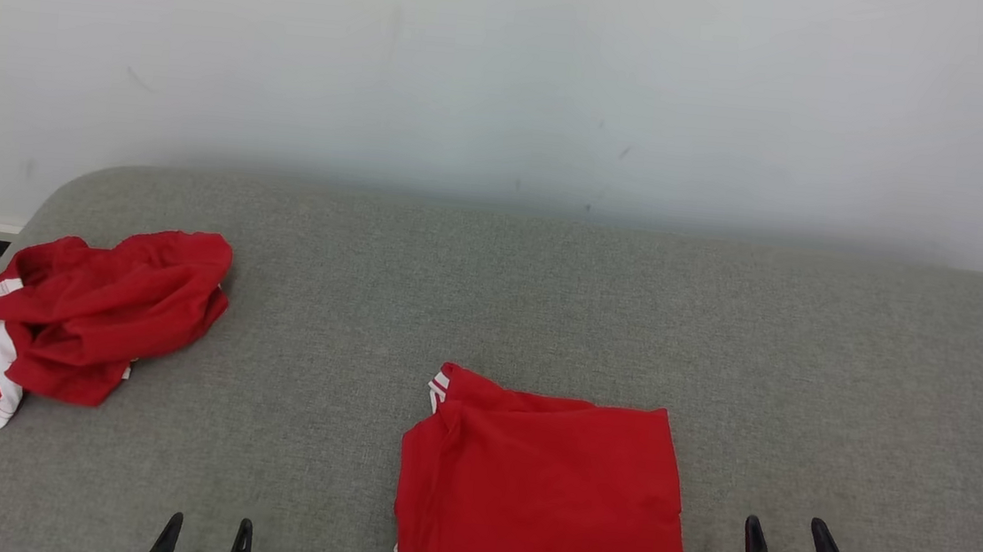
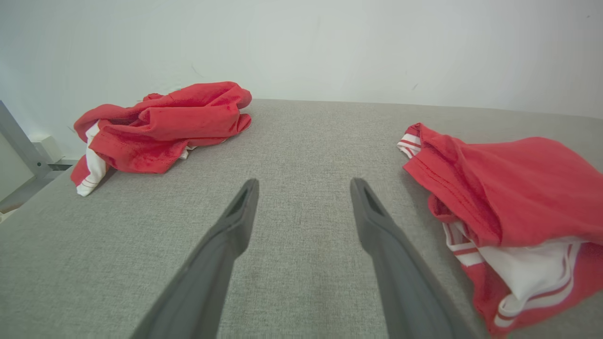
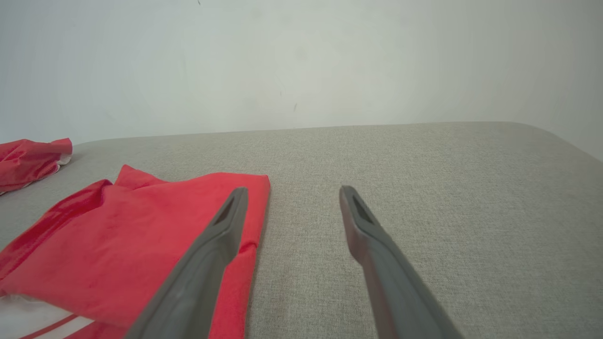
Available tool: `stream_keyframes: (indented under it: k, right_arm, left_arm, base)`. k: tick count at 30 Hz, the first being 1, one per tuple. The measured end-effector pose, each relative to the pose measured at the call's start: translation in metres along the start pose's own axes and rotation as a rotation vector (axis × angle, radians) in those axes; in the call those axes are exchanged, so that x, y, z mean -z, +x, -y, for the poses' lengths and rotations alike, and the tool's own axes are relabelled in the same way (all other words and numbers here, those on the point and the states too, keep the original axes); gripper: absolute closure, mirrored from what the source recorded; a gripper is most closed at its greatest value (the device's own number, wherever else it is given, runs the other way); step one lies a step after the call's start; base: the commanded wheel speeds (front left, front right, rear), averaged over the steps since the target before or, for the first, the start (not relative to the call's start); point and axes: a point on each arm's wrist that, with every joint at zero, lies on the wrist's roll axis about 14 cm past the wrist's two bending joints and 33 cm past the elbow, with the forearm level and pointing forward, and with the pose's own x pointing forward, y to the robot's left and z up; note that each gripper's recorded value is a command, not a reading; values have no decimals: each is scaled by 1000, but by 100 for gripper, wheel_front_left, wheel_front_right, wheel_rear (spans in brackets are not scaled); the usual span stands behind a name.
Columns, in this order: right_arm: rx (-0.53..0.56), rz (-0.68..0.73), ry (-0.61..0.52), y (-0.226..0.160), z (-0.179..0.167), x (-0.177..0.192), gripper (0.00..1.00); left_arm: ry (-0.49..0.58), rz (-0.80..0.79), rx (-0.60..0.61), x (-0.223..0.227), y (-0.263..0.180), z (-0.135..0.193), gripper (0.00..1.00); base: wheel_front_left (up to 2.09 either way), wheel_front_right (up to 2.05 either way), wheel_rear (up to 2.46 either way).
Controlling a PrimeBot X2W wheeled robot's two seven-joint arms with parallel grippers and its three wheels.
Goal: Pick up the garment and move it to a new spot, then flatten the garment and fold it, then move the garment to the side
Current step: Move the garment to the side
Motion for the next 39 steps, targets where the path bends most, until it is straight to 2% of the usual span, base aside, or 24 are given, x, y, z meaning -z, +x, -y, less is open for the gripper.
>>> stream_keyframes:
  k: [9, 39]
  right_arm:
    - [-2, -6, -4, 2, 0, 2, 0]
    - [6, -34, 8, 5, 2, 9, 0]
  left_arm:
    - [-5, -48, -20, 14, -1, -8, 0]
    - [-5, -31, -36, 9, 1, -12, 0]
  base:
    - [0, 0, 0]
    - [0, 0, 0]
